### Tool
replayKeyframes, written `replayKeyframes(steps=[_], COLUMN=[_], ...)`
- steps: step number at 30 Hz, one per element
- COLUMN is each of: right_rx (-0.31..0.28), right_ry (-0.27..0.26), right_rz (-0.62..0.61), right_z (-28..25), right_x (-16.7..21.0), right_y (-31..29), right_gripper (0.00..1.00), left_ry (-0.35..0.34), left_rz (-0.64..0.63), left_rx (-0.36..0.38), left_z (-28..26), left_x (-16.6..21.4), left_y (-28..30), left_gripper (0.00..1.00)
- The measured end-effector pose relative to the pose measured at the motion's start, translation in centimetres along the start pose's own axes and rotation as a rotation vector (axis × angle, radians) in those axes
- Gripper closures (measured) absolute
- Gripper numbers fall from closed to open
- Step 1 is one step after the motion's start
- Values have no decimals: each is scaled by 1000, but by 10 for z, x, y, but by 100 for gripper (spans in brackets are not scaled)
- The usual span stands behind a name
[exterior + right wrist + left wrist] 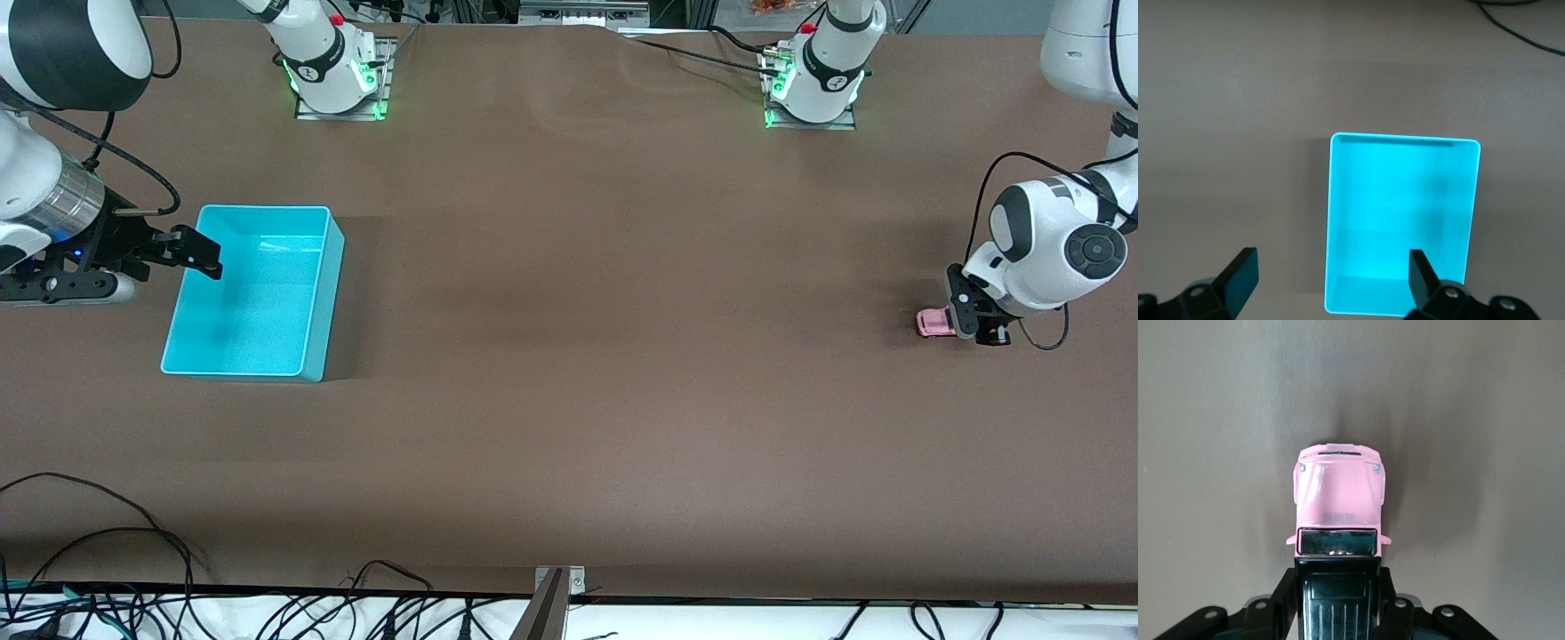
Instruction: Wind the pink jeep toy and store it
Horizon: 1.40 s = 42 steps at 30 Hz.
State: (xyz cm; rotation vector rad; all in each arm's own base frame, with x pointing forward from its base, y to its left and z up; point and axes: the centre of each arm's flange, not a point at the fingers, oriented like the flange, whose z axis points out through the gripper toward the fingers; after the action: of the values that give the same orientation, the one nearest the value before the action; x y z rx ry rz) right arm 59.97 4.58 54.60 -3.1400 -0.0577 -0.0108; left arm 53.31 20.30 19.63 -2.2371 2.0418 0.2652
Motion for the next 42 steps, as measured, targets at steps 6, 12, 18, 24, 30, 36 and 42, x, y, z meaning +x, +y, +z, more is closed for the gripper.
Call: replayKeyframes(steps=[6,12,18,24,30,36,42], right_rx=[0,0,0,0,0,0,0], right_ry=[0,0,0,0,0,0,0], right_rz=[0,0,0,0,0,0,0], right_z=[0,0,0,0,0,0,0], right_x=[0,0,0,0,0,0,0], right_y=[0,0,0,0,0,0,0], right_gripper=[0,0,0,0,0,0,0], left_ry=[-12,-35,-50,-63,-81,-85,-85], left_rz=[-25,-25,-27,-30,-36,-37,-32], left_rx=[1,18,20,17,34,43,43], left_z=[4,9,13,18,22,23,23], left_x=[-16,-42,-59,-73,-90,-99,-98], left_y=[4,9,14,19,24,26,26], left_gripper=[49,49,49,49,49,49,49])
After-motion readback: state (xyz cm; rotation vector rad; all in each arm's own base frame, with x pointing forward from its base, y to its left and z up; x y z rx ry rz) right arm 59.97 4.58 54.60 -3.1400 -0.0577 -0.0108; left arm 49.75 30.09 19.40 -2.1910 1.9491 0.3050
